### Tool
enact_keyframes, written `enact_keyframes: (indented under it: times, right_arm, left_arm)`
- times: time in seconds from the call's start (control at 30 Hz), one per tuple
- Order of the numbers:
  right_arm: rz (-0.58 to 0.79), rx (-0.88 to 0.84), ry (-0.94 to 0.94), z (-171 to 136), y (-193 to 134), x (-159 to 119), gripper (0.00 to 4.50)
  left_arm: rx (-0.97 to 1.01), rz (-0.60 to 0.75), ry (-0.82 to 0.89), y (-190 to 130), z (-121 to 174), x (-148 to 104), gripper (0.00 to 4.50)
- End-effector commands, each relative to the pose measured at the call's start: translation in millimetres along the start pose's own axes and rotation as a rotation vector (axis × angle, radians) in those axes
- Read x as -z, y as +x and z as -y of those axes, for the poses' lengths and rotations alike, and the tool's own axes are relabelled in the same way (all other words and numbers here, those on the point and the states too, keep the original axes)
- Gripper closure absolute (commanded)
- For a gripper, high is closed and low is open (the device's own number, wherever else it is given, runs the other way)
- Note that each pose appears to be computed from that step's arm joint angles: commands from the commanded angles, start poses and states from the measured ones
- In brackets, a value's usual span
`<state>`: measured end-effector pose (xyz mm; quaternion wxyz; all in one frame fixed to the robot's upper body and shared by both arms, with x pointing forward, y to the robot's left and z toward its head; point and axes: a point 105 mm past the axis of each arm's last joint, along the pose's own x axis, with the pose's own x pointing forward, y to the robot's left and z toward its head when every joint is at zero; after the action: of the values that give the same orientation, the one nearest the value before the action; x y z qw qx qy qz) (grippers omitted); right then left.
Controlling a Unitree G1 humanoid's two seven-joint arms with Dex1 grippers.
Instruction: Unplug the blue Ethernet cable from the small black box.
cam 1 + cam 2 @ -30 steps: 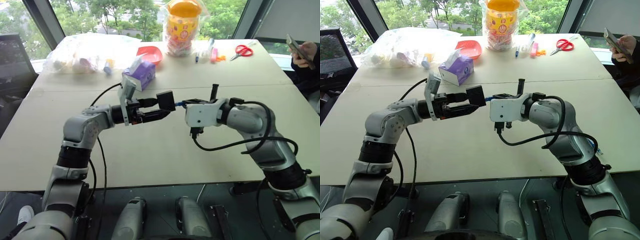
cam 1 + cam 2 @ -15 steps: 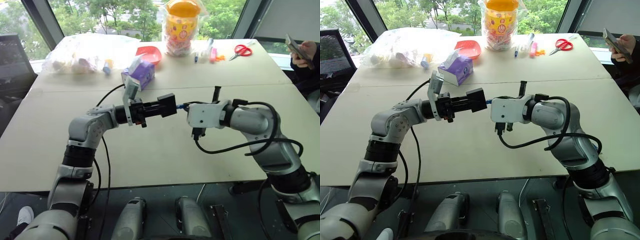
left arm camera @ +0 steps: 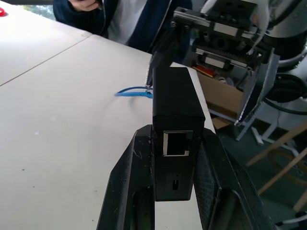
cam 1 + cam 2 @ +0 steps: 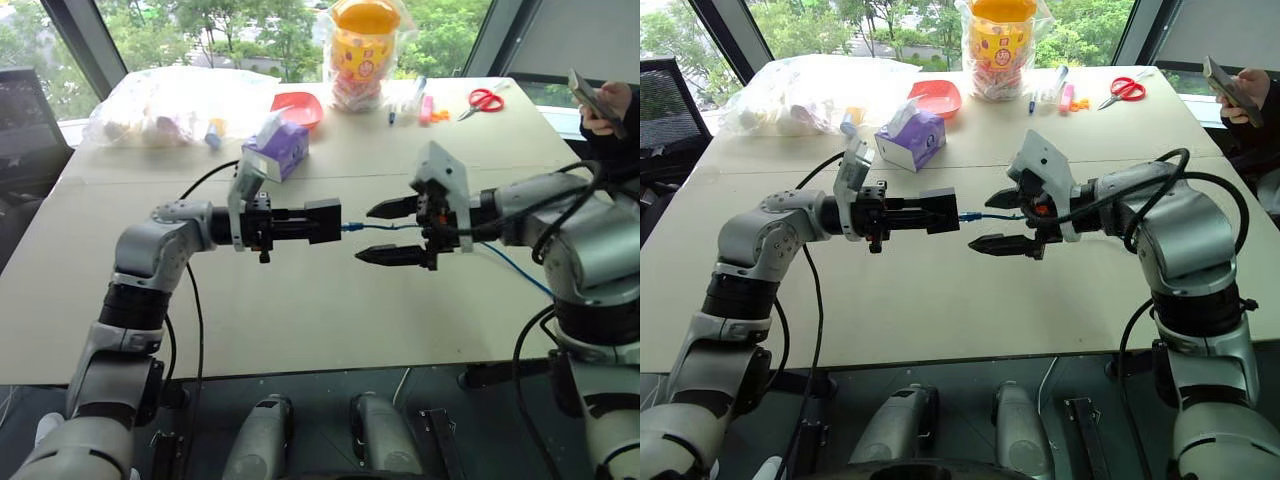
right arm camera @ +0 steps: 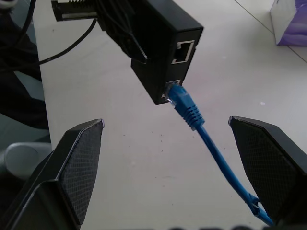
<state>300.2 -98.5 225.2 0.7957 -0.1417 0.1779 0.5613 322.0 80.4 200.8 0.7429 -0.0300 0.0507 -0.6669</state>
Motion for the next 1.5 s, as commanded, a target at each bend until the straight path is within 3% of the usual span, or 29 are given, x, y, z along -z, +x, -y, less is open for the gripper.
enact_keyframes:
  times: [0.03,0.07,0.17,0.27,1.1,1.17,1.2,1.33,1.5]
  right_arm:
    - [0.019,-0.029,0.006,-1.2,3.4,-10.3,0.10]
    - [0.019,-0.036,0.005,-0.8,5.2,-11.4,0.10]
    - [0.010,-0.052,0.002,-0.2,9.6,-12.3,0.97]
    - [-0.016,-0.073,-0.012,-1.9,14.3,-11.9,2.48]
    - [-0.164,-0.160,-0.154,-3.5,17.6,-4.2,2.48]
    - [-0.165,-0.165,-0.157,-4.0,18.0,-4.8,3.01]
    - [-0.165,-0.167,-0.158,-4.3,18.3,-5.2,3.01]
    - [-0.169,-0.176,-0.163,-5.5,20.9,-6.0,4.48]
    - [-0.169,-0.179,-0.162,-6.0,23.8,-7.7,4.48]
  left_arm:
    - [0.035,-0.001,0.076,3.1,6.5,-14.4,4.02]
    - [0.039,0.000,0.077,3.6,7.4,-15.3,4.02]
    - [0.049,-0.001,0.083,4.5,9.5,-16.9,4.02]
    - [0.049,-0.015,0.093,3.7,10.0,-16.0,4.02]
    - [0.084,-0.112,0.158,5.1,14.0,-0.1,4.02]
    - [0.085,-0.115,0.161,5.2,14.4,0.7,4.02]
    - [0.086,-0.116,0.162,5.4,14.5,0.9,4.02]
    - [0.088,-0.114,0.164,6.8,15.3,1.5,4.02]
    - [0.091,-0.114,0.162,7.3,16.3,2.4,4.02]
